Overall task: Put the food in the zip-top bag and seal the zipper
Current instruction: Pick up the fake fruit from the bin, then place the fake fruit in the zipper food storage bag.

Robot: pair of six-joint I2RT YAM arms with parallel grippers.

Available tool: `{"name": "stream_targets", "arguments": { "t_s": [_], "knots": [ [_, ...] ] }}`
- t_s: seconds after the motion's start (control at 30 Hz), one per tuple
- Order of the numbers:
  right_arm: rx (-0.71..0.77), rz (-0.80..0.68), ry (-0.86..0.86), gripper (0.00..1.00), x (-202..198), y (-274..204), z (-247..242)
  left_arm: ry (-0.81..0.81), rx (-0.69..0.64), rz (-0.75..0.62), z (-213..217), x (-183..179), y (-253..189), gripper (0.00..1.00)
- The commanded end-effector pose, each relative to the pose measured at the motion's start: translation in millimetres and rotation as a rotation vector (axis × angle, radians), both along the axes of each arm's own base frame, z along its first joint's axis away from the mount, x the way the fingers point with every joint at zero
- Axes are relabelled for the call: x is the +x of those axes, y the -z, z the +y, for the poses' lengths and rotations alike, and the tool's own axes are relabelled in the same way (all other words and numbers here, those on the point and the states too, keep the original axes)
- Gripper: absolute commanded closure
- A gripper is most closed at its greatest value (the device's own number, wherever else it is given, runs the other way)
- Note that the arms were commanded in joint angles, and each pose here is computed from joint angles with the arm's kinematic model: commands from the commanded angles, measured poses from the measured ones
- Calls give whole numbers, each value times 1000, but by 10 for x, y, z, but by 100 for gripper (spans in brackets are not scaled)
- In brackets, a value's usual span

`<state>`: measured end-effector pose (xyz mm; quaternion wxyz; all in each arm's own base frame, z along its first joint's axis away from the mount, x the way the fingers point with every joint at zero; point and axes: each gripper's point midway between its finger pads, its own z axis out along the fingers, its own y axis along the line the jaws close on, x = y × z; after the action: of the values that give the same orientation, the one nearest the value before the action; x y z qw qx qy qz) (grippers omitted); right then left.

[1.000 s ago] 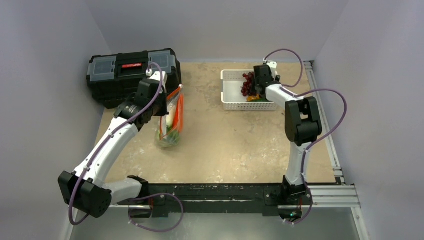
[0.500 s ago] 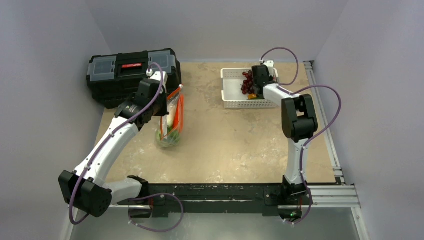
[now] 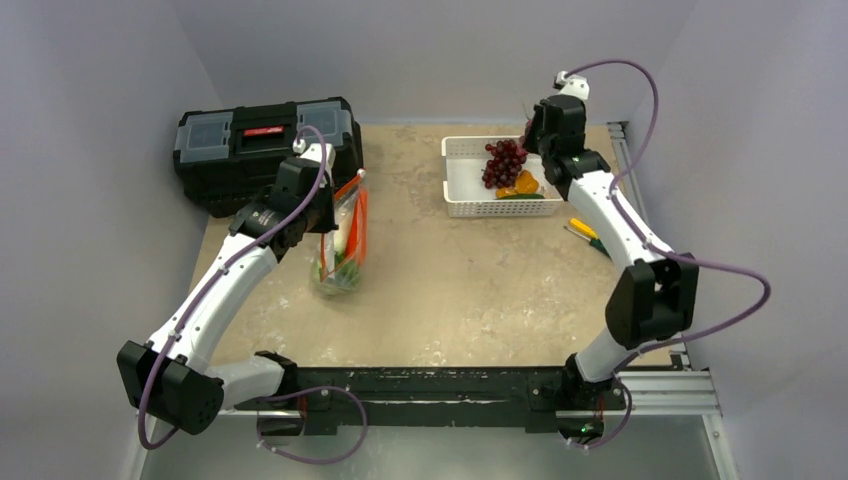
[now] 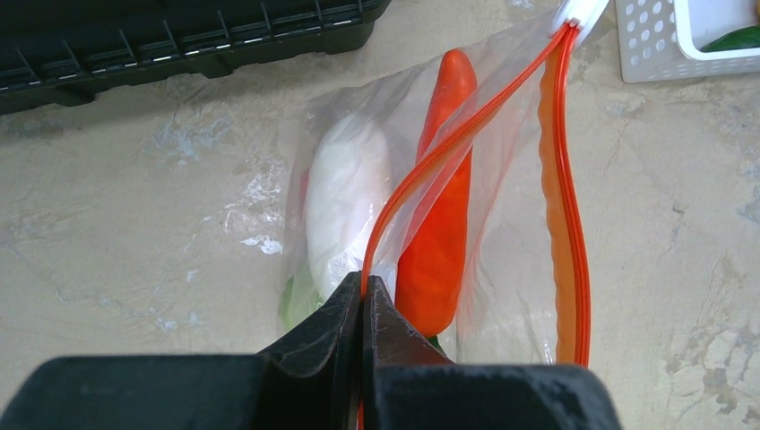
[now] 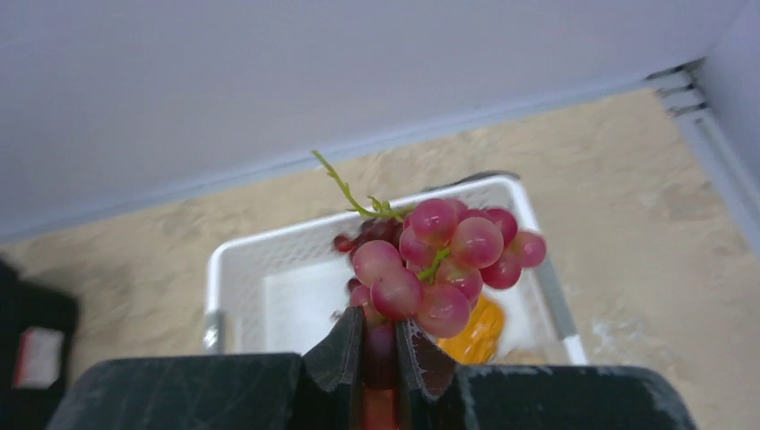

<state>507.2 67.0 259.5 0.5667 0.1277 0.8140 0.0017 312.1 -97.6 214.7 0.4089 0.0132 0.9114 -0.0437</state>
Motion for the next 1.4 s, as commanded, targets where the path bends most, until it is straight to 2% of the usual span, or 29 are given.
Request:
{"name": "stream_targets", "arguments": {
  "t_s": [0.0,0.13,0.27,0.97,1.17,1.37],
  "knots": [
    [258,70,-271,100,-435,112,586,2,-21,-46,-30,23,-193,100],
    [426,96,-489,100,-774,246,1008,-1,-13,-49,-12,24,-198,100],
    [510,136,-560,100,-945,329,1181,3,-4,-52,-9,31,-189,100],
    [401,0,-763,100,-1302,-480,2400,11,-12,-48,-35,39,-181,100],
    [408,-27,-824,100,-1422,-673,2705,6,-11,-62,-16,30,-218,100],
    [459,-59,-948,100,-1750,-951,3099,8,-15,-70,-15,19,-247,100]
  ]
}}
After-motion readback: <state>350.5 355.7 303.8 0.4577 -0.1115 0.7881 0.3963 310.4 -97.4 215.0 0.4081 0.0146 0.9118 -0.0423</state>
